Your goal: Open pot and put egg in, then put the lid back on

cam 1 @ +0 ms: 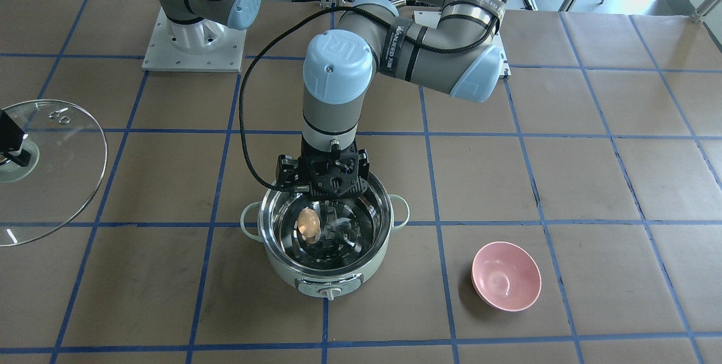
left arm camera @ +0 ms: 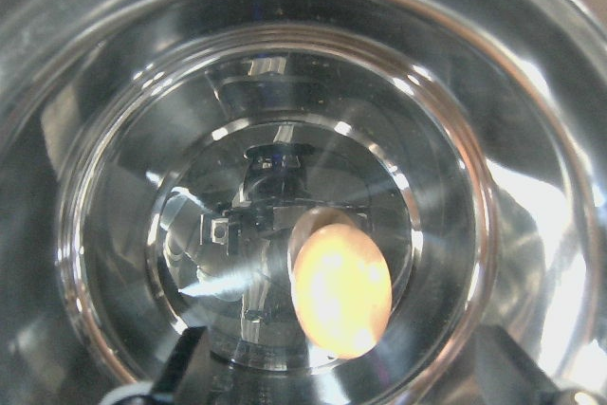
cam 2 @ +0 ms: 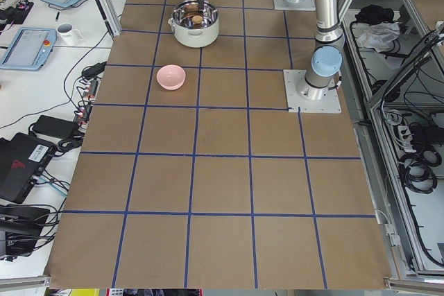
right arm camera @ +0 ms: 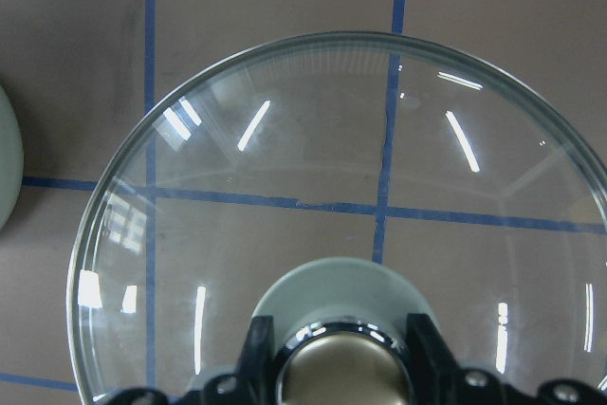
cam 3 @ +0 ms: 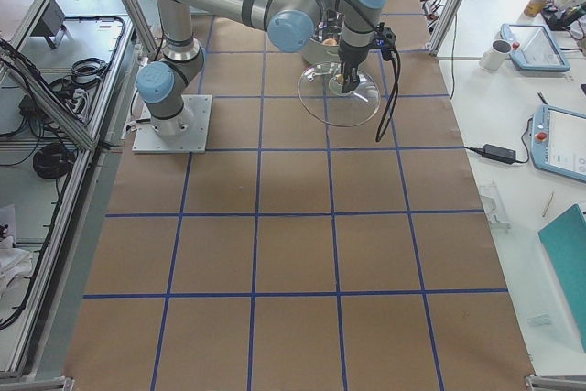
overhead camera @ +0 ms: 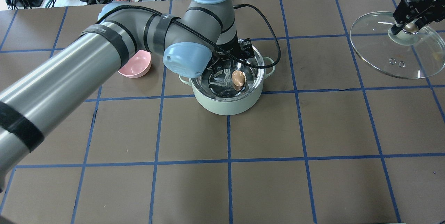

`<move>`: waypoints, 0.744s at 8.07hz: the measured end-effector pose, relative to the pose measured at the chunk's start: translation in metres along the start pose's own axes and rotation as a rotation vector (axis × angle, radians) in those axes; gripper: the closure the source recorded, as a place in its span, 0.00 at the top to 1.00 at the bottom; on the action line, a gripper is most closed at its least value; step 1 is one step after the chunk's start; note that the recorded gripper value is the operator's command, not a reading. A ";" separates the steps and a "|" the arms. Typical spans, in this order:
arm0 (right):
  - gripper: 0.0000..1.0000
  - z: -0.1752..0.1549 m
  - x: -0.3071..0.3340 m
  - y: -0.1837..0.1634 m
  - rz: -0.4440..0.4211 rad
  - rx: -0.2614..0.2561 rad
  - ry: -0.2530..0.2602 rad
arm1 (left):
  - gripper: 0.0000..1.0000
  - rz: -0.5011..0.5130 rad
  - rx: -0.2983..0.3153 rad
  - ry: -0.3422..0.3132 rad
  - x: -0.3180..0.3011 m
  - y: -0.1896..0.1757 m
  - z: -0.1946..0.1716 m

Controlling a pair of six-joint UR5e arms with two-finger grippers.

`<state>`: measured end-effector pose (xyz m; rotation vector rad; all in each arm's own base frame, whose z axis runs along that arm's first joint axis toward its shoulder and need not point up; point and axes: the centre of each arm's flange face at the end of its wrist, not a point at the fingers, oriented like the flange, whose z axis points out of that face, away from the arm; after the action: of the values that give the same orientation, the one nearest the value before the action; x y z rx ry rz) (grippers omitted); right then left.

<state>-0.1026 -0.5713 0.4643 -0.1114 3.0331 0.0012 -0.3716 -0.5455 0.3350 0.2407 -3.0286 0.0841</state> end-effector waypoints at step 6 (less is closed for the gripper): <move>0.00 -0.002 -0.128 -0.021 0.163 0.064 -0.004 | 1.00 -0.060 -0.109 -0.061 -0.151 0.014 -0.196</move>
<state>0.0253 -0.5828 0.4795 0.1415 3.0249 -0.0827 -0.2066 -0.4962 0.5128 0.3307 -3.0703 -0.0950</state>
